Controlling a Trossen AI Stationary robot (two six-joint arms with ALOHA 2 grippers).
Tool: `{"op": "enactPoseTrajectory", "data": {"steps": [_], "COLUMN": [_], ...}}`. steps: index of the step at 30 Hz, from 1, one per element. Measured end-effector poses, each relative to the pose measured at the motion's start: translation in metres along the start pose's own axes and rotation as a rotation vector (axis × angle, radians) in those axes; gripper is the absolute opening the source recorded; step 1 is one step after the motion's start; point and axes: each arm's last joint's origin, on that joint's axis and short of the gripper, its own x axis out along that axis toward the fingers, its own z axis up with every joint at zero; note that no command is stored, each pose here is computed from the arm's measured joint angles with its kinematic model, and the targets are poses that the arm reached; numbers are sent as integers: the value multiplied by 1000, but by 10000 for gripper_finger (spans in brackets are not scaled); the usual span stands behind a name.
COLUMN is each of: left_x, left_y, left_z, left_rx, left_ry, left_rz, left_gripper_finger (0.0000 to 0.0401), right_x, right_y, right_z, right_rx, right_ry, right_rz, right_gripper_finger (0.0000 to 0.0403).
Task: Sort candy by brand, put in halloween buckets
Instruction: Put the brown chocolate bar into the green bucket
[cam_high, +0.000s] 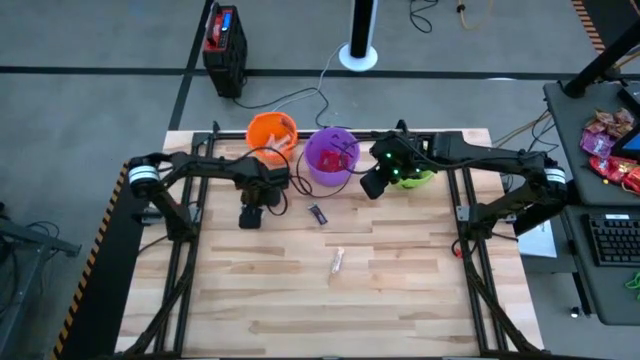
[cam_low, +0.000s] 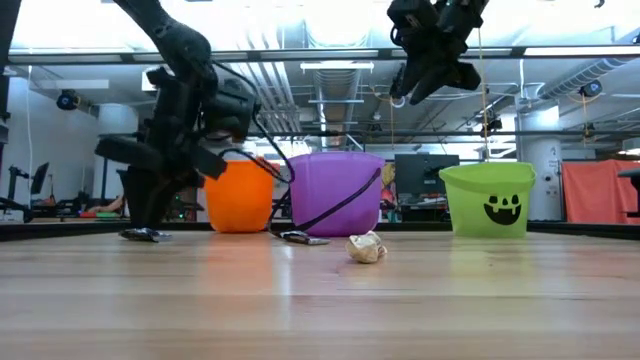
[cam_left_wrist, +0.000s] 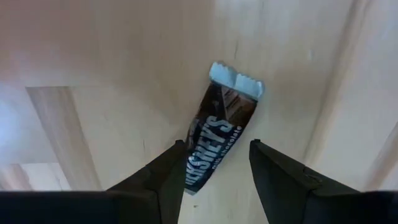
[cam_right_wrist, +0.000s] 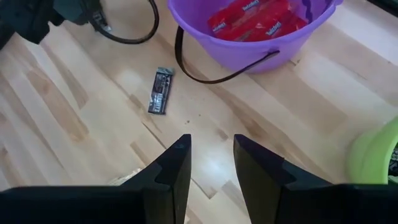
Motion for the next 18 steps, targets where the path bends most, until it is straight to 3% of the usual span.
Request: {"op": "enactPoseTrajectory", "data": {"steps": [11,18], "left_x": [23,26], "left_y": [1,-1], "left_z": [5,4], "left_rx": [-7,-28], "left_ry": [43,51], "left_rz": [-19,-50], "left_gripper_finger": [142,21], "right_x": [1,1], "right_y": [0,-1], "right_z": [0,-1], "right_rx": [-5,-11], "right_ry": [2,2], "right_rz": [-2,-4], "right_gripper_finger": [118,118]}}
